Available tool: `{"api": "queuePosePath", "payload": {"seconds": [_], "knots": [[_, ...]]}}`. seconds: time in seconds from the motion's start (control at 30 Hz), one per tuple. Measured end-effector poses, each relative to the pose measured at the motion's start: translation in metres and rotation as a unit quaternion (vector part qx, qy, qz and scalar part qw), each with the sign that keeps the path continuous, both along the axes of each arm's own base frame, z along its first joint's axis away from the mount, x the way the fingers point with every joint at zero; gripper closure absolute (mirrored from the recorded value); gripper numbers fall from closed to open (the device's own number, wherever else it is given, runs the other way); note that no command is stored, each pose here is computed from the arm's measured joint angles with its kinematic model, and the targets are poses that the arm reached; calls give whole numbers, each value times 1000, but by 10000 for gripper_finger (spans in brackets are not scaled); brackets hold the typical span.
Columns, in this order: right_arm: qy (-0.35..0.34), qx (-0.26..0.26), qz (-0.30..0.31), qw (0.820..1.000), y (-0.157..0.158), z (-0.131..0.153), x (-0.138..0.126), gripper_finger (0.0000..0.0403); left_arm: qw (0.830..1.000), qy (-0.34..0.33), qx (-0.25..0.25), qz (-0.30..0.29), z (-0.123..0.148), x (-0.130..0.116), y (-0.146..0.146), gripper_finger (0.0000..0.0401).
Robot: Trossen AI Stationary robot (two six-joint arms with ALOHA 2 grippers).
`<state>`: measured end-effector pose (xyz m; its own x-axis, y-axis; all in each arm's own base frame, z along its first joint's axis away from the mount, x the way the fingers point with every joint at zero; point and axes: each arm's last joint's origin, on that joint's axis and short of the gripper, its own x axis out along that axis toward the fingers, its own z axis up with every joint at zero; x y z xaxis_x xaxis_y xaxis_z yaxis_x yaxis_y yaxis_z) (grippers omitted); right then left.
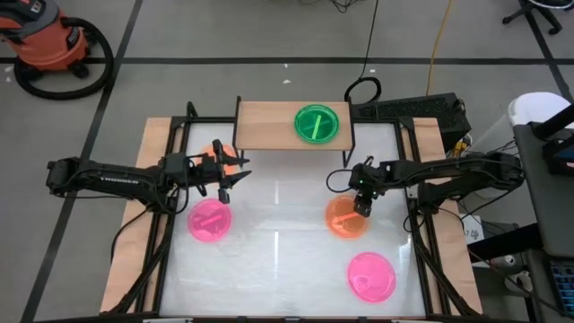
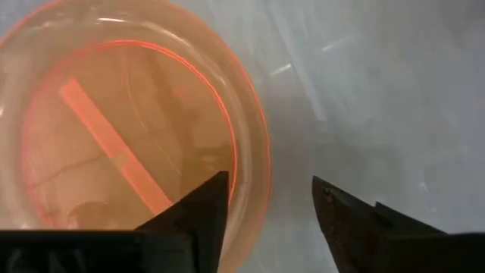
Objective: Place and stack plates onto a shelf
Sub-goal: Put the right orange transparent plate on the shelf
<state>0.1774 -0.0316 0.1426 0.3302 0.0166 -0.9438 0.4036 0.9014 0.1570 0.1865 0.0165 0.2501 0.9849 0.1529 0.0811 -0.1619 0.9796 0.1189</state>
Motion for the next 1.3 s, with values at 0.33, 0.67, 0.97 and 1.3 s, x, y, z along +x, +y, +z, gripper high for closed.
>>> {"api": "queuePosePath", "payload": {"seconds": [0.33, 0.67, 0.97, 1.3], "knots": [[11, 6, -2, 1000, -1, -8, 6, 283, 1000, 6, 0, 0, -1, 0, 0, 238], [-14, 13, 2, 1000, 0, -1, 4, 395, 1000, 5, 0, 0, -1, 0, 0, 238], [-117, 25, -8, 993, 2, 25, 2, 403, 1000, 4, 1, 0, -1, 0, 0, 238], [-425, -21, 1, 905, -6, 83, 25, 403, 999, -52, 5, 0, 10, -1, 0, 238]]}}
